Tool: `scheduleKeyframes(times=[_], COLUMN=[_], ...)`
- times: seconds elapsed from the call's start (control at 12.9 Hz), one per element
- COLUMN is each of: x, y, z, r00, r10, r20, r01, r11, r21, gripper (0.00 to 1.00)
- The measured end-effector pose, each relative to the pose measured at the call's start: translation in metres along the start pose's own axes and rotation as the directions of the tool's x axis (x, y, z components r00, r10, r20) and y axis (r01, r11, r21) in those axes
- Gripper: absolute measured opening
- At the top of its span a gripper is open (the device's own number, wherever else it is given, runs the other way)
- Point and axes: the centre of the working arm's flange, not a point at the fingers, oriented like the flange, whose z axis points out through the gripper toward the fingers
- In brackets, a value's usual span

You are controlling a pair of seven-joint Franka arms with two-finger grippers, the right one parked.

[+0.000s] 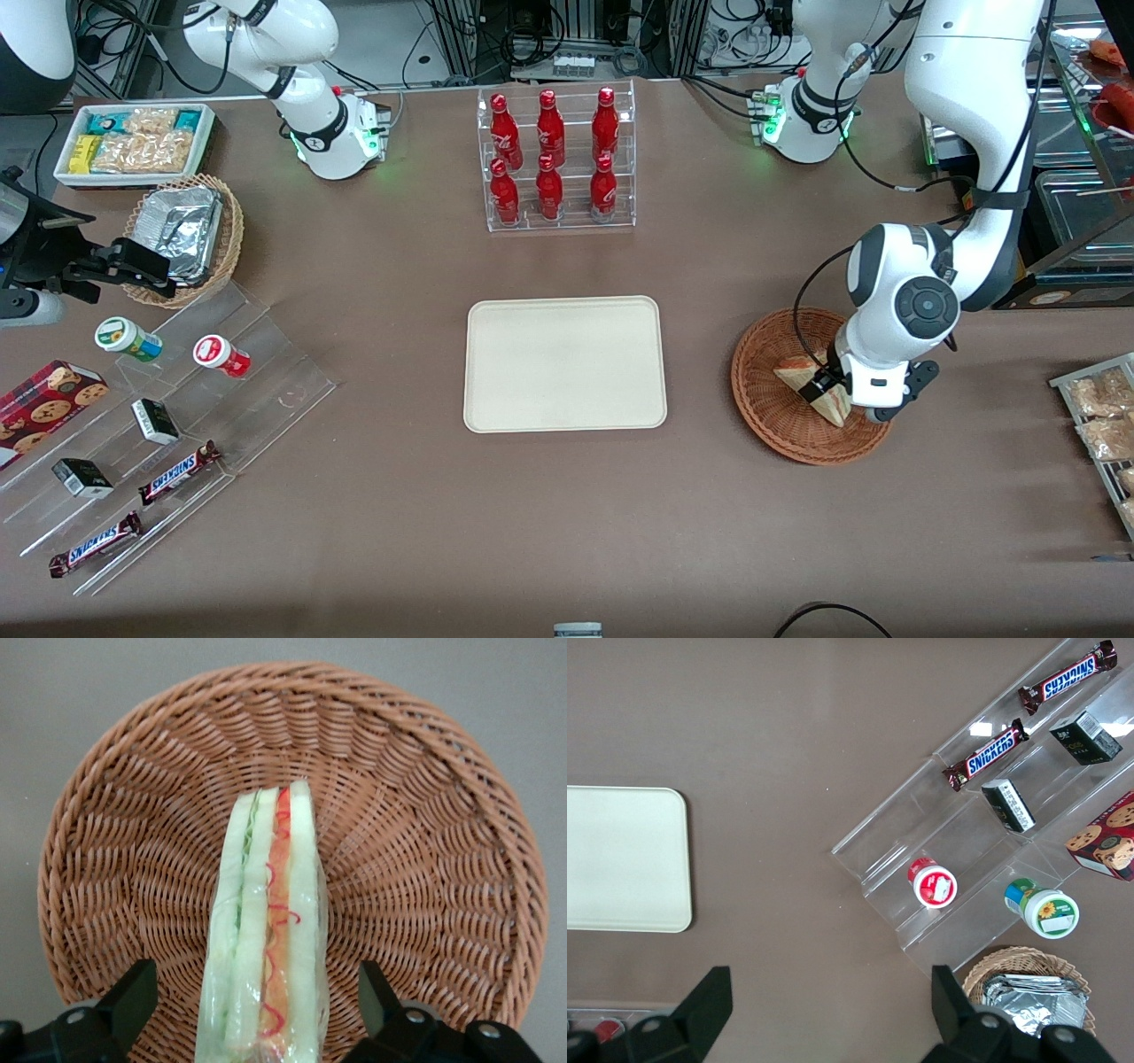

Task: Place sandwich from basket to tray
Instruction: 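Close the left gripper on the wrapped sandwich's edge and lift it, then carry the sandwich with the left gripper over to the cream tray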

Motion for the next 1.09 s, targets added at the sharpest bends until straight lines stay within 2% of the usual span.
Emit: scheduleKeyframes(times=[0.16, 0.31, 0.39, 0.62, 0.7, 0.93, 1.09], x=[-0.002, -0.003, -0.003, -0.003, -0.001, 0.005, -0.006], y=[-0.001, -0.002, -0.002, 0.007, 0.012, 0.024, 0.035], z=[0.004, 0.008, 0.008, -0.003, -0.013, -0.067, -0.121], r00=[1.0, 1.0, 1.0, 0.999, 0.999, 0.999, 0.997], r10=[0.001, -0.004, -0.013, -0.034, -0.037, -0.024, 0.007], r20=[0.006, 0.01, 0.01, -0.004, -0.004, 0.047, 0.071], r01=[-0.001, 0.003, 0.013, 0.034, 0.037, 0.02, -0.014], r11=[1.0, 1.0, 1.0, 0.999, 0.999, 0.997, 0.995], r21=[0.007, 0.013, 0.012, -0.003, -0.002, 0.068, 0.098], gripper=[1.0, 0.92, 0.83, 0.46, 0.36, 0.26, 0.2])
